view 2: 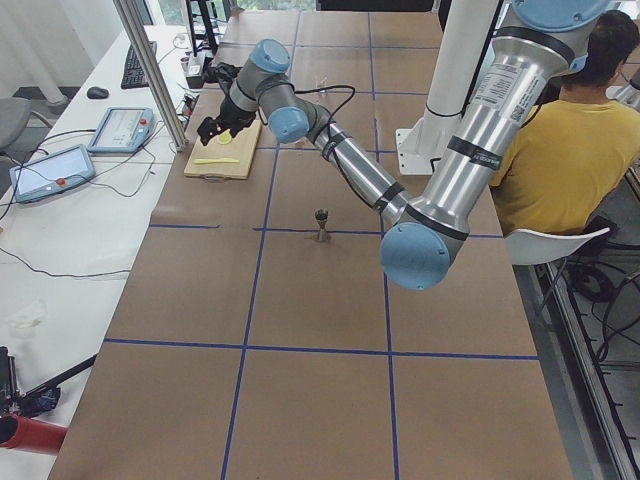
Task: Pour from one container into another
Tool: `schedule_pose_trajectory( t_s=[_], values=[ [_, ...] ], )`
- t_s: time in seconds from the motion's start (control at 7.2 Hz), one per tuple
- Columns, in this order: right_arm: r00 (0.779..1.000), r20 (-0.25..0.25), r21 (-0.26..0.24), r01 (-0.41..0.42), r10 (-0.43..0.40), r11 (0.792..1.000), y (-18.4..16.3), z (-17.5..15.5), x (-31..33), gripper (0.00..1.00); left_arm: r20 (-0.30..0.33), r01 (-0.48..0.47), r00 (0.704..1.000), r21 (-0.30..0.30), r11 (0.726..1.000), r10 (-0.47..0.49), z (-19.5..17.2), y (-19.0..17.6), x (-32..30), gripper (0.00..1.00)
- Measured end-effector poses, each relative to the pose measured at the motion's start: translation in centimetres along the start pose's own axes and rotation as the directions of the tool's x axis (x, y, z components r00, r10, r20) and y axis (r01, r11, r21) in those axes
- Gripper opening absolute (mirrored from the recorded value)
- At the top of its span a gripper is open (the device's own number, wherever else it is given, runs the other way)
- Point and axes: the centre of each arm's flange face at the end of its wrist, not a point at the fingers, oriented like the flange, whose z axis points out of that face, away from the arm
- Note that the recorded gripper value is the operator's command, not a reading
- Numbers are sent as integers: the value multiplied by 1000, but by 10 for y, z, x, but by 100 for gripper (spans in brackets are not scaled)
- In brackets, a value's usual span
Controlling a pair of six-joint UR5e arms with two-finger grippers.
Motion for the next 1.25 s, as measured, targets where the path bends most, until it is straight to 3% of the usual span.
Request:
schedule_pose_trajectory(
  t_s=[0.14,0.28,0.56,0.69,0.83,0.97,1.11,1.25],
  values=[
    [1000,0,-5,-5,5,1000,1,2,2,100,50,-10,999,-112,994,16,-8,43,-61,100],
    [1000,1,-10,-8,8,1000,2,5,4,100,88,58,995,-240,969,-37,-3,97,-119,100],
    [1000,0,-15,-11,11,1000,3,7,7,100,132,236,971,-430,871,-198,18,202,-195,100],
    [1000,0,-17,-12,12,1000,4,8,7,100,93,307,949,-499,810,-302,33,265,-199,100],
    [1000,0,-21,-15,15,1000,4,10,9,100,32,353,915,-543,762,-402,42,320,-190,100],
    [1000,1,-25,-19,19,999,5,12,11,100,-9,379,885,-570,730,-466,45,360,-179,100],
    [1000,2,-29,-25,26,999,5,14,13,100,-41,388,866,-574,721,-498,45,383,-170,100],
    [999,1,-32,-33,33,999,7,16,14,100,-65,385,861,-563,731,-504,44,393,-165,100]
  ],
)
